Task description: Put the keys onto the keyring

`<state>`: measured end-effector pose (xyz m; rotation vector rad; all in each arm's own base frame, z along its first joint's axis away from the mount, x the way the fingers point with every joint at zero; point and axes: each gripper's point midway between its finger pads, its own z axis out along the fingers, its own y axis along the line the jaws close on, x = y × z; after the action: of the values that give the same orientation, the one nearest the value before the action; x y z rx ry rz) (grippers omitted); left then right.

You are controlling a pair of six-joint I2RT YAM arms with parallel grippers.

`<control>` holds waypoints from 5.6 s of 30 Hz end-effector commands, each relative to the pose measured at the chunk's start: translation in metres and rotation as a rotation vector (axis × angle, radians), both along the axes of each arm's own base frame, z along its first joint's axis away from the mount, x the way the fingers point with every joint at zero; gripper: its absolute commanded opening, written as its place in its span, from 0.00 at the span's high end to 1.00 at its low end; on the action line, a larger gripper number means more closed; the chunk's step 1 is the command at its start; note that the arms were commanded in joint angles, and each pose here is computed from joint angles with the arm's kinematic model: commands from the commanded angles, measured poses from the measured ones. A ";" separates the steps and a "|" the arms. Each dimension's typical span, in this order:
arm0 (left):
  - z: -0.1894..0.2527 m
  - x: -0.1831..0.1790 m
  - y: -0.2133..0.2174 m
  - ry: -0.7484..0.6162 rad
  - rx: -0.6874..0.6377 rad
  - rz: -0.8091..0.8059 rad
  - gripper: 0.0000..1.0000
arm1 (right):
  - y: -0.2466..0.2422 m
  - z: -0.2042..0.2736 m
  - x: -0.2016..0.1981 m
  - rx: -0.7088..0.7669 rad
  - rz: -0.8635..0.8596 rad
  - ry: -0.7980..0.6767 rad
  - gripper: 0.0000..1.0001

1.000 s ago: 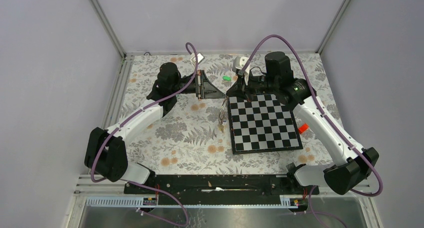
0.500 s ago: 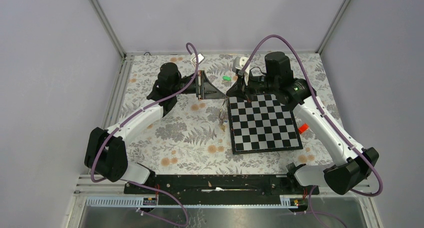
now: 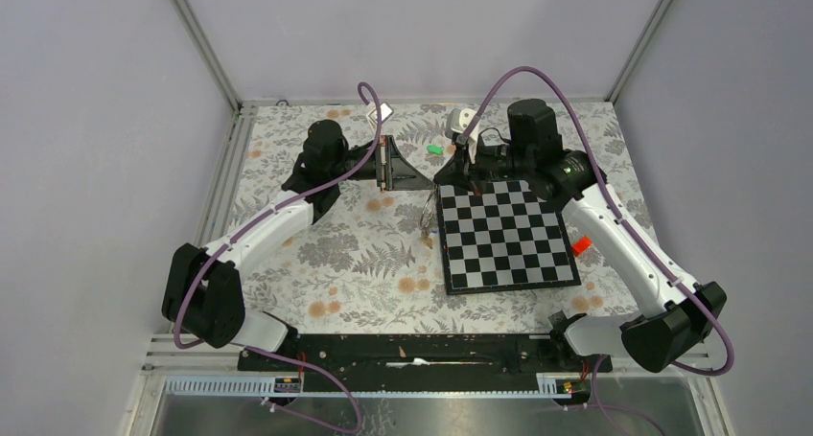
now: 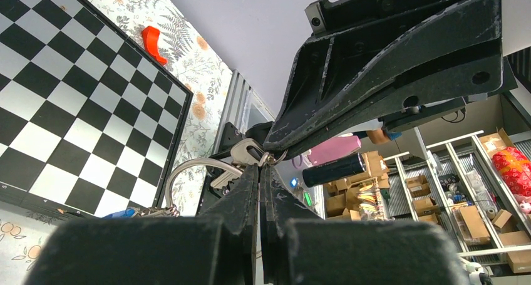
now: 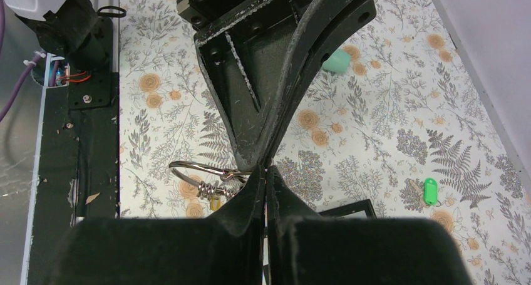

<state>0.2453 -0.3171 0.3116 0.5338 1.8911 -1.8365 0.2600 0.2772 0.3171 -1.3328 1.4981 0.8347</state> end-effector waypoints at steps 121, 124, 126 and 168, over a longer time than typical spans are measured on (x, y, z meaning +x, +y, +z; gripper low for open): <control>0.027 -0.043 0.003 -0.176 -0.029 -0.126 1.00 | 0.001 0.009 0.017 0.016 -0.028 -0.078 1.00; 0.026 -0.042 0.003 -0.177 -0.028 -0.127 1.00 | 0.001 0.009 0.017 0.017 -0.027 -0.077 1.00; 0.026 -0.042 0.003 -0.176 -0.027 -0.127 1.00 | 0.000 0.010 0.017 0.015 -0.032 -0.081 1.00; 0.034 -0.070 0.006 -0.160 -0.072 -0.247 1.00 | 0.014 0.000 0.022 -0.013 0.113 -0.159 1.00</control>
<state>0.2315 -0.3155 0.3028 0.5981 1.8988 -1.8065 0.2492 0.2837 0.3083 -1.4522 1.4535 0.9191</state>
